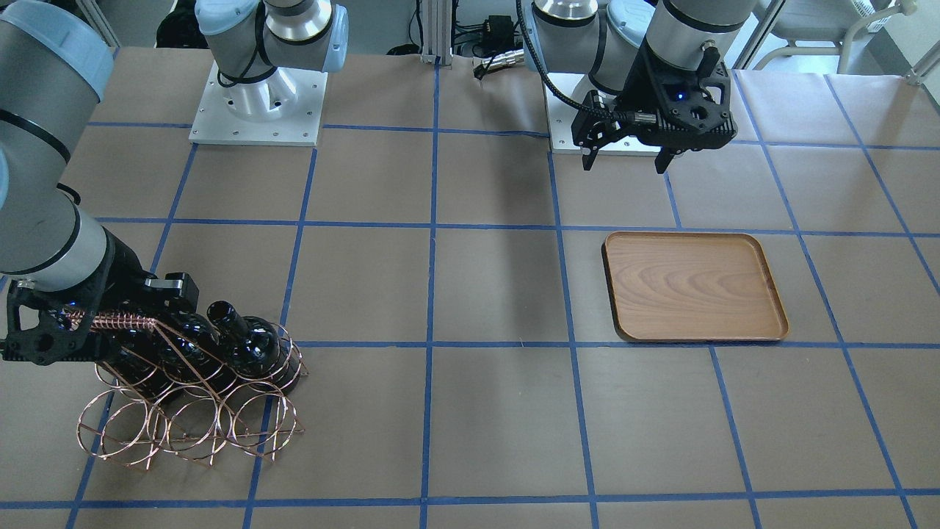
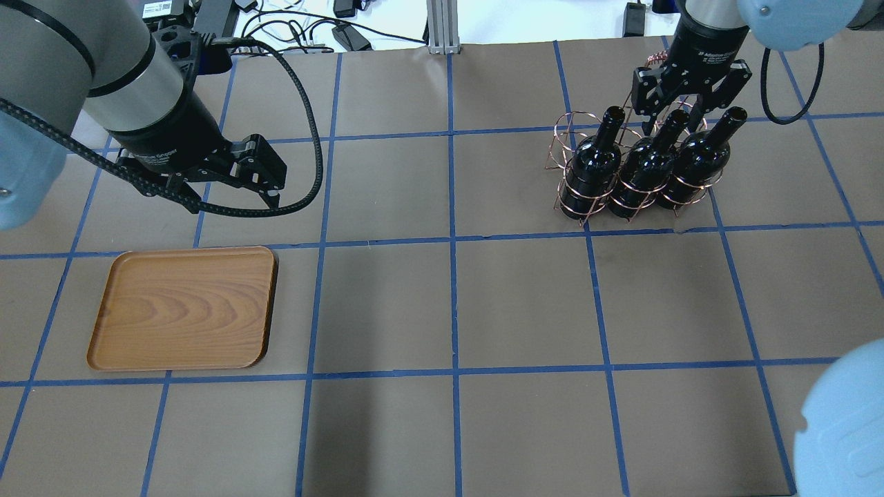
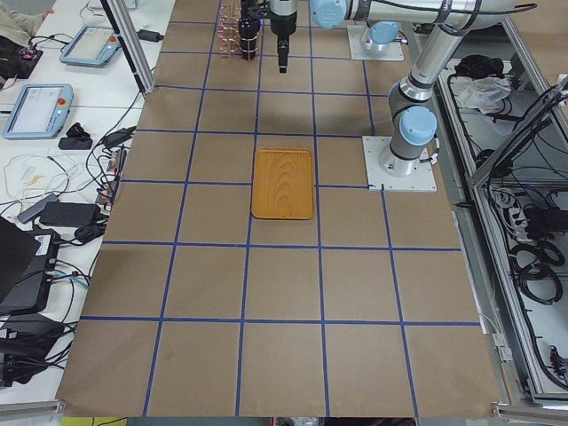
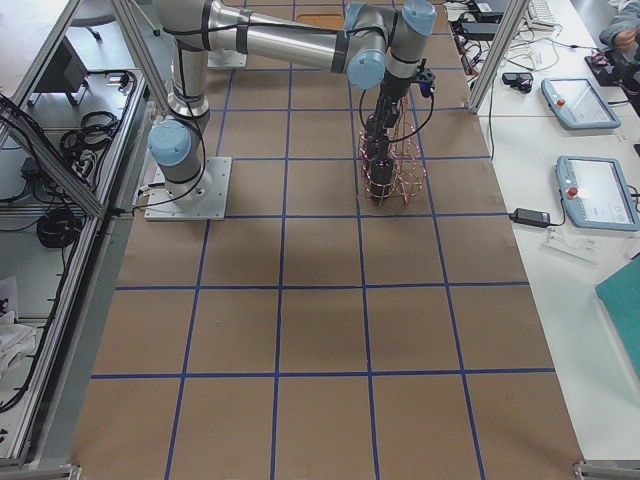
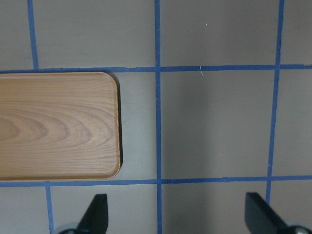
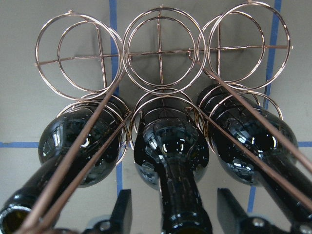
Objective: Take wine from basket and place on tray
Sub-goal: 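Close the right gripper on the bottle neck and lift it from the rack, then carry the bottle with the right gripper toward the tray, setting it upright, then release the bottle and withdraw the right gripper while the left gripper reaches to it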
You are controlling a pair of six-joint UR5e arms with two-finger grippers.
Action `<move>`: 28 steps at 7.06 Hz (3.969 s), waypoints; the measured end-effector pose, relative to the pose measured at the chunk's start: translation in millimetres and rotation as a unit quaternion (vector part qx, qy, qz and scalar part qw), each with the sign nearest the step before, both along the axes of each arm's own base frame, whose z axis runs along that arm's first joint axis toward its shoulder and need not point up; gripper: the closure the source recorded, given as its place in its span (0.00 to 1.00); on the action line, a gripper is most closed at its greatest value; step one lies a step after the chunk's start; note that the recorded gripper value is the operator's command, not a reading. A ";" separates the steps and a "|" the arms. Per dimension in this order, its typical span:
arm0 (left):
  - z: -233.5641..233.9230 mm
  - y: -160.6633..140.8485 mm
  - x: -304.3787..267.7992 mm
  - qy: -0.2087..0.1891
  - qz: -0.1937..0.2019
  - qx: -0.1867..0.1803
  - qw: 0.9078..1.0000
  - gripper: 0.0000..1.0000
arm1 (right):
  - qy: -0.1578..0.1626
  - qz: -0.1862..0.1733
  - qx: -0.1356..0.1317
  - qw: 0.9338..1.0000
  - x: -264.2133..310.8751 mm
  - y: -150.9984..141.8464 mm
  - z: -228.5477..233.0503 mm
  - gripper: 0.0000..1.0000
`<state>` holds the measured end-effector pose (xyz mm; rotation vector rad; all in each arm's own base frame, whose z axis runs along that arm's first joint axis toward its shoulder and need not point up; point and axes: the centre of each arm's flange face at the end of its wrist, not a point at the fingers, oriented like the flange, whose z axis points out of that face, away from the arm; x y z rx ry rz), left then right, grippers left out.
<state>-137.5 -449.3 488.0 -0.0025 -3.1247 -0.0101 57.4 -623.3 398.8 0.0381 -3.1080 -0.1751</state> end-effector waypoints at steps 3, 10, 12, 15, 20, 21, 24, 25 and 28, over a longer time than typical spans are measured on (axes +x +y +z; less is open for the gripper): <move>0.1 0.8 -0.4 0.000 0.000 0.000 1.000 0.00 | 0.006 0.011 0.004 1.000 -1.2 1.5 0.3 0.74; 9.5 -1.6 4.3 0.001 0.005 -0.012 1.000 0.00 | -0.007 0.009 -0.019 1.000 7.5 47.5 139.2 0.74; 13.3 -6.8 25.3 0.002 0.028 -0.018 0.999 0.00 | -0.005 0.009 0.009 1.000 32.0 84.6 153.8 0.74; 16.9 -11.2 40.1 0.002 0.045 -0.026 0.999 0.00 | 0.009 0.000 0.029 1.000 147.7 125.8 98.5 0.74; 22.3 -21.6 70.2 0.001 0.076 -0.047 0.996 0.00 | -0.001 -0.117 -0.008 0.993 326.6 151.1 41.9 0.74; 22.7 -21.6 72.3 0.002 0.079 -0.048 0.996 0.00 | -0.002 -0.134 -0.014 0.991 358.5 152.5 29.0 0.74; 23.0 -20.4 72.1 0.003 0.079 -0.048 0.996 0.00 | -0.001 -0.165 -0.015 0.986 402.1 160.2 8.8 0.47; 22.1 -19.9 71.3 0.002 0.078 -0.047 0.996 0.00 | -0.003 -0.168 -0.010 0.986 404.8 161.8 6.7 0.44; 19.5 -19.2 73.2 -0.002 0.079 -0.040 0.996 0.00 | -0.003 -0.174 -0.006 0.985 404.6 163.9 7.0 0.00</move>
